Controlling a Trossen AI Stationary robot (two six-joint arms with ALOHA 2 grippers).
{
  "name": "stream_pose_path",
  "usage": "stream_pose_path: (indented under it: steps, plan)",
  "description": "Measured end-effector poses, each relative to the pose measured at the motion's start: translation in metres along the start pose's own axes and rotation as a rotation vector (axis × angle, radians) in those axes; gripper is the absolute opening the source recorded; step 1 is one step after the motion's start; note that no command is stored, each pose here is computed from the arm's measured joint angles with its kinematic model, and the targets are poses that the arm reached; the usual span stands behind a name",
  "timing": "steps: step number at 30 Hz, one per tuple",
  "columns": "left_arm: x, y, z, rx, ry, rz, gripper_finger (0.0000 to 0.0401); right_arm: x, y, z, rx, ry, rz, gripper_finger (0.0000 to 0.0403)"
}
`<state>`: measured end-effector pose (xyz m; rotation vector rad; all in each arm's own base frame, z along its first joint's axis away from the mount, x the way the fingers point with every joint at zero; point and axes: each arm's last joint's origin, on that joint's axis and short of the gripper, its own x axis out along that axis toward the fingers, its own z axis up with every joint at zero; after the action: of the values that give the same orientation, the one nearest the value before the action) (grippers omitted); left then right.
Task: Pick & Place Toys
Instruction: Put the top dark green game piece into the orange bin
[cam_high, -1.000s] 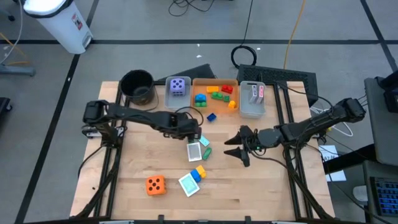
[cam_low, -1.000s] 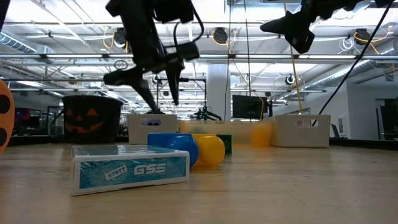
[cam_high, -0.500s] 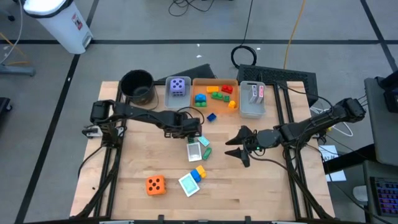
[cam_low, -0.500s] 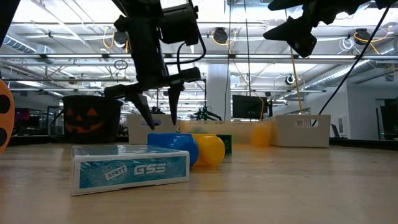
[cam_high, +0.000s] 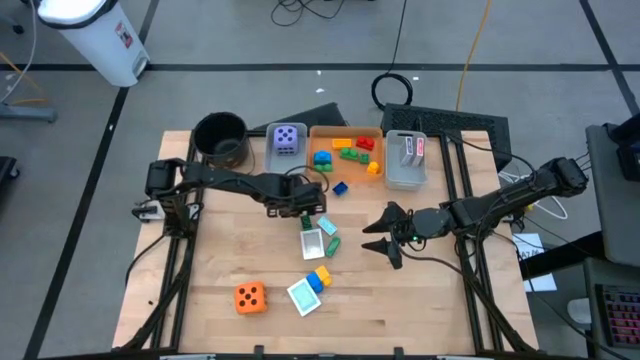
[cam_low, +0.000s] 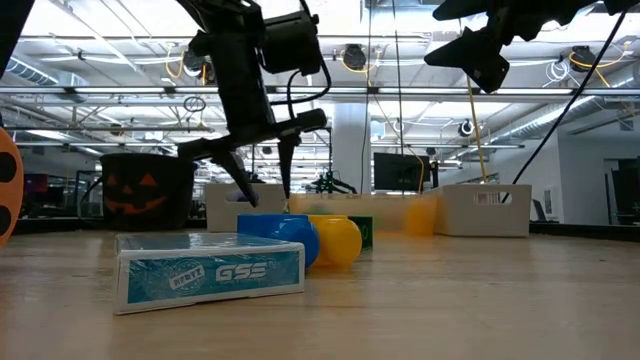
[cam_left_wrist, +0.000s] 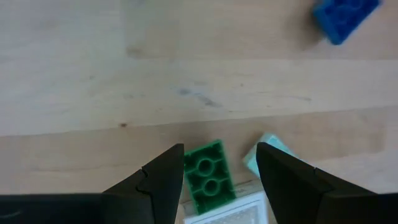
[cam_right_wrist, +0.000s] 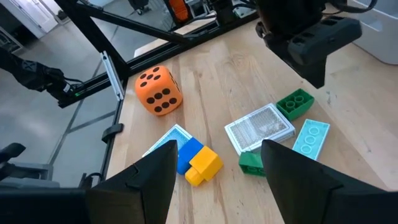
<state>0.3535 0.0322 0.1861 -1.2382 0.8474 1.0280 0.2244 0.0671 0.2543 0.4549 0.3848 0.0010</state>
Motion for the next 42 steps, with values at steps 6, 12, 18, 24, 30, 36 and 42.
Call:
stream_pose_path:
  steps: [6, 12, 18, 24, 30, 36, 42]
  plan:
    - [-0.002, -0.01, -0.009, 0.059, -0.012, -0.092, 0.0209, 0.0, 0.0, 0.0, 0.0, 0.0, -0.001, 0.0224]
    - [-0.002, -0.01, -0.009, 0.023, -0.011, -0.094, 0.021, 0.0, 0.0, 0.0, 0.0, 0.0, -0.001, 0.0224]
    - [-0.002, -0.005, -0.011, 0.06, 0.016, -0.05, 0.0221, 0.0, 0.0, 0.0, 0.0, 0.0, -0.001, 0.0224]
    - [-0.003, -0.005, -0.016, 0.071, 0.031, -0.044, 0.0287, 0.0, 0.0, 0.0, -0.003, 0.0, -0.001, 0.0224]
    - [-0.004, -0.009, -0.024, 0.092, 0.037, -0.087, 0.0342, 0.0, 0.0, 0.0, -0.004, 0.0, 0.0, 0.0224]
    - [-0.006, -0.009, -0.037, 0.104, 0.069, -0.091, 0.0365, 0.0, 0.0, 0.0, 0.0, 0.0, 0.0, 0.0224]
    - [-0.007, -0.006, -0.041, 0.017, 0.027, -0.054, 0.0366, 0.0, 0.0, 0.0, 0.0, 0.0, 0.0, 0.0224]
